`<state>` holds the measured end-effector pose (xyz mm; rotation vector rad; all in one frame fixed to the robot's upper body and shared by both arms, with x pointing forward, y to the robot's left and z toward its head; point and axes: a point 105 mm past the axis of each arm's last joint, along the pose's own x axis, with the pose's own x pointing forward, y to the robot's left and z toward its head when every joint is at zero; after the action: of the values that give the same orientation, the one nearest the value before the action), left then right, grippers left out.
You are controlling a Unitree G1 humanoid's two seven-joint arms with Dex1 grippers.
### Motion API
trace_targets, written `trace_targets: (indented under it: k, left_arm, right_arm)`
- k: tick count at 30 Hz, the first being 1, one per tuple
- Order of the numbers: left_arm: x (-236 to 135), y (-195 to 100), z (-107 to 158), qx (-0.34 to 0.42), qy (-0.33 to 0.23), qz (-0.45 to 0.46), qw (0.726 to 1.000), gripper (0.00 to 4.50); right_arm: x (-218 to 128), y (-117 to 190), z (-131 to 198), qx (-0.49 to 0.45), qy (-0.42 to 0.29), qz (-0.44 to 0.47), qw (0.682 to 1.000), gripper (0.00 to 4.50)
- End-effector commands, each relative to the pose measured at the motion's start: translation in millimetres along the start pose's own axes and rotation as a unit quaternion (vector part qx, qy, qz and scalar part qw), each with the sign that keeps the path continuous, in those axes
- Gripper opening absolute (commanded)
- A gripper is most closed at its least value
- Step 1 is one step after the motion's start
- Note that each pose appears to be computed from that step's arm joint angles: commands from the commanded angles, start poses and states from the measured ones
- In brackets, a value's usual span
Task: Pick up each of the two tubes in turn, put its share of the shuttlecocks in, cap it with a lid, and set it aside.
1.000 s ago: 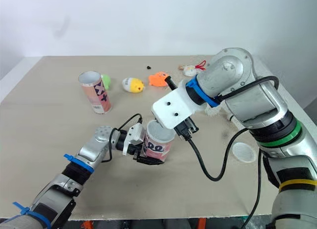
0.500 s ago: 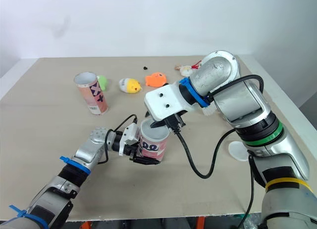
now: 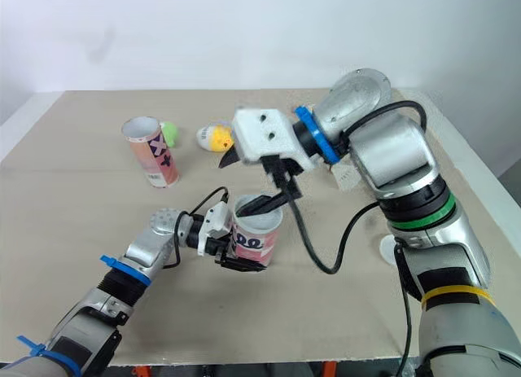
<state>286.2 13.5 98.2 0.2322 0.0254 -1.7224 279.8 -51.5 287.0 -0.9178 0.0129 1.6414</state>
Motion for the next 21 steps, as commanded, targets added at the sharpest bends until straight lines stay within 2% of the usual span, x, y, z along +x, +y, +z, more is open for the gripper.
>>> trace_targets:
  k: [1,3,9,21]
  left_arm:
    - [-2,2,-6,-0.01,0.017,0.01,1.0,3.24]
    - [-3,2,-7,-0.01,0.017,0.011,1.0,3.24]
    - [-3,1,-7,-0.01,0.018,0.009,1.0,3.24]
    - [-4,-1,-10,0.003,0.027,0.012,1.0,3.24]
  right_arm:
    - [-22,3,15,0.005,-0.031,-0.018,0.999,3.95]
    - [-23,19,3,0.026,-0.018,0.005,0.999,3.18]
    - [-19,33,-7,0.042,-0.012,0.028,0.999,0.08]
    - [1,48,-23,0.006,0.057,0.106,0.993,0.08]
